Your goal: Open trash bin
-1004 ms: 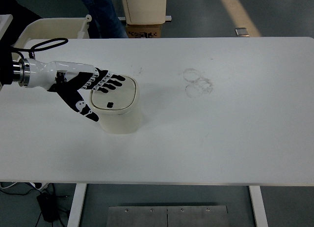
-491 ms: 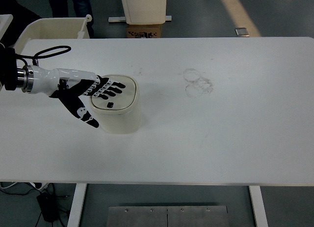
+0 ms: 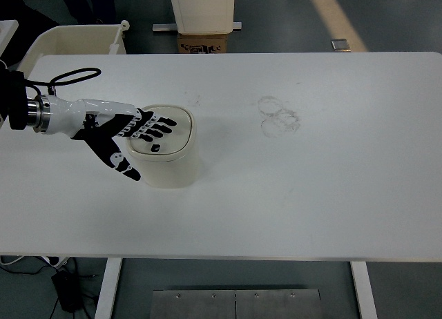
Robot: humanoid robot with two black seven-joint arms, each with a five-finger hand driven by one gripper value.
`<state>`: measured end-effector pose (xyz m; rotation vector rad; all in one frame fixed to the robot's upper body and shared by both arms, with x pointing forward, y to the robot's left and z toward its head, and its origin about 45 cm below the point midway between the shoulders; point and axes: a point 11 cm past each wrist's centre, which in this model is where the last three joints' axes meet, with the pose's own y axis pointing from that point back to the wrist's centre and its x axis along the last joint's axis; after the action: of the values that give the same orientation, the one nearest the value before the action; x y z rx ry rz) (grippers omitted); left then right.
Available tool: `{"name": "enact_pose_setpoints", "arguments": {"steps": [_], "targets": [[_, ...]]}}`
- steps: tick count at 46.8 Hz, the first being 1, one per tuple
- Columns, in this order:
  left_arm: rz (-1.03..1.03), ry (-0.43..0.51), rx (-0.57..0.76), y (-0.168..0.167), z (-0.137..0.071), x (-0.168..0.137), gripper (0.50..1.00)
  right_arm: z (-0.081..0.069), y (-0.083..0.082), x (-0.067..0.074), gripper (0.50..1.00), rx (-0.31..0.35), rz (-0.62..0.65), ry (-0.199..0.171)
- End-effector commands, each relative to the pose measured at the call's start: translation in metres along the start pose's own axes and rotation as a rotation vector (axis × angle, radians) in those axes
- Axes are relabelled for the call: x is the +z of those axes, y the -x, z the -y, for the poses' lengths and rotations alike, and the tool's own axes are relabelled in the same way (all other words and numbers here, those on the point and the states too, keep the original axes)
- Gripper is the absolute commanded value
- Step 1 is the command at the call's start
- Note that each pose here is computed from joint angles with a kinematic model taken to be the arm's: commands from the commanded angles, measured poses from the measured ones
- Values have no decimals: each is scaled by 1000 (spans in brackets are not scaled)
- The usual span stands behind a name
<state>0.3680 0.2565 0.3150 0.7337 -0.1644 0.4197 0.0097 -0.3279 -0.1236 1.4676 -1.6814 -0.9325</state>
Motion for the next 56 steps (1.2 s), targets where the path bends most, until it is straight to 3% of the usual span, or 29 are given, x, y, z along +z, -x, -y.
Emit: {"name": "enact_pose_setpoints", "arguments": {"steps": [1,12,33,45,56], "targets": [[-1,-1,-2,1,0,-1,1000,0,0,0,991,0,0,0],[8,14,14,-5,-3,7,1000,0,0,0,991,0,0,0],[44,118,129,-46,-31,66,1000,0,0,0,991,0,0,0],[17,197,266,-88,-58,90,1000,0,0,0,991,0,0,0],[-59,274,387,-131,-69,100,1000,0,-1,1,991,1,-1,2]]}}
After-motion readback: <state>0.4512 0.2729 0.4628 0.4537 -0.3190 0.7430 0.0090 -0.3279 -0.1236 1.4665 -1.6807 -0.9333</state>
